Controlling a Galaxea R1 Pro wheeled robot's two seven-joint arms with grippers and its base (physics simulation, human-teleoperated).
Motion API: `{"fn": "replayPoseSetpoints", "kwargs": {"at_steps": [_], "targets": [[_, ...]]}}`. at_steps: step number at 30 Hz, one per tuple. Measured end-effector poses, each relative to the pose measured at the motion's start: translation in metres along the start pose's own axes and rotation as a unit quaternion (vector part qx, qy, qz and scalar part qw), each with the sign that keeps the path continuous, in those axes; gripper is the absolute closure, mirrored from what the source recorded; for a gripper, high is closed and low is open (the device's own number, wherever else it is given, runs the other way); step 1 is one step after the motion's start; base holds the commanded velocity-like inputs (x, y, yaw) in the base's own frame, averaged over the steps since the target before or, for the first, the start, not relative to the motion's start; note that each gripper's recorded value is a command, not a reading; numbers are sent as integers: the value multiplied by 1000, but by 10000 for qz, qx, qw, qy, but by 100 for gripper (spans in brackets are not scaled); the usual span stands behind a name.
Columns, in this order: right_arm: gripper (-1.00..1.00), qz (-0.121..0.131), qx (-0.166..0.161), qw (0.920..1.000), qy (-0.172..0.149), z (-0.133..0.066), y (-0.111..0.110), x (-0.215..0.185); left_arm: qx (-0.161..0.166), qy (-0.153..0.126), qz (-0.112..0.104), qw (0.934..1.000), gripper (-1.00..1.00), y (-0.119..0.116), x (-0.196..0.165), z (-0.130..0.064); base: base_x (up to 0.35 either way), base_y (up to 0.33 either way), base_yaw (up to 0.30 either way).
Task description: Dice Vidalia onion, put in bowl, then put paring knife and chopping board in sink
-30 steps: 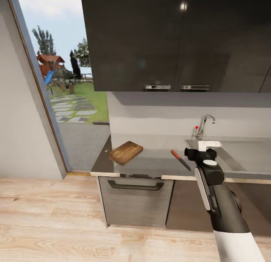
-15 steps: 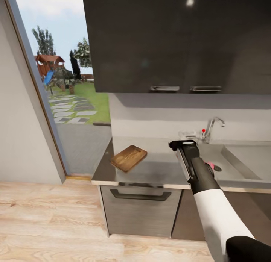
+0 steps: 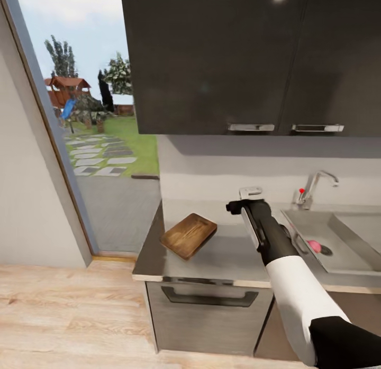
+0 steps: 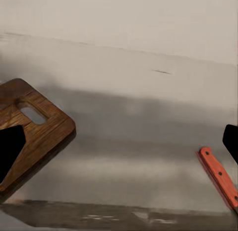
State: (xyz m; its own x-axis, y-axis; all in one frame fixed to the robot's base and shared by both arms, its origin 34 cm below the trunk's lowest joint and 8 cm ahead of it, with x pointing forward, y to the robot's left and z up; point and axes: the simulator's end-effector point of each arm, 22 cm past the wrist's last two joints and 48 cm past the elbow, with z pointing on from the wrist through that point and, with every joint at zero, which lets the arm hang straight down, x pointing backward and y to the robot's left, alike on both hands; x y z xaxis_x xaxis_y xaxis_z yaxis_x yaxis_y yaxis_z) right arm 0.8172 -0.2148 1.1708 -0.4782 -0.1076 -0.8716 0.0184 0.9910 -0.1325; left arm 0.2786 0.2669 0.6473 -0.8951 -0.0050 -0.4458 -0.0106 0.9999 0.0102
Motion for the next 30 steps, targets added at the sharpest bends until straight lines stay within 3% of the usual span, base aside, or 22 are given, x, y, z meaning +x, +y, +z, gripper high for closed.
{"fn": "replayPoseSetpoints", "kwargs": {"at_steps": [10, 19, 30], "targets": [[-100, -41, -361, 9992, 155, 12, 20, 21, -5, 2, 3, 10000, -100, 1, 0, 0, 186, -22, 0], [-100, -69, -420, 9988, 252, 20, 25, 35, -7, 6, 4, 10000, -100, 1, 0, 0, 14, -17, 0], [-100, -68, -418, 9988, 252, 20, 24, 35, 0, 11, 2, 10000, -100, 0, 1, 0, 1, -254, 0]]}}
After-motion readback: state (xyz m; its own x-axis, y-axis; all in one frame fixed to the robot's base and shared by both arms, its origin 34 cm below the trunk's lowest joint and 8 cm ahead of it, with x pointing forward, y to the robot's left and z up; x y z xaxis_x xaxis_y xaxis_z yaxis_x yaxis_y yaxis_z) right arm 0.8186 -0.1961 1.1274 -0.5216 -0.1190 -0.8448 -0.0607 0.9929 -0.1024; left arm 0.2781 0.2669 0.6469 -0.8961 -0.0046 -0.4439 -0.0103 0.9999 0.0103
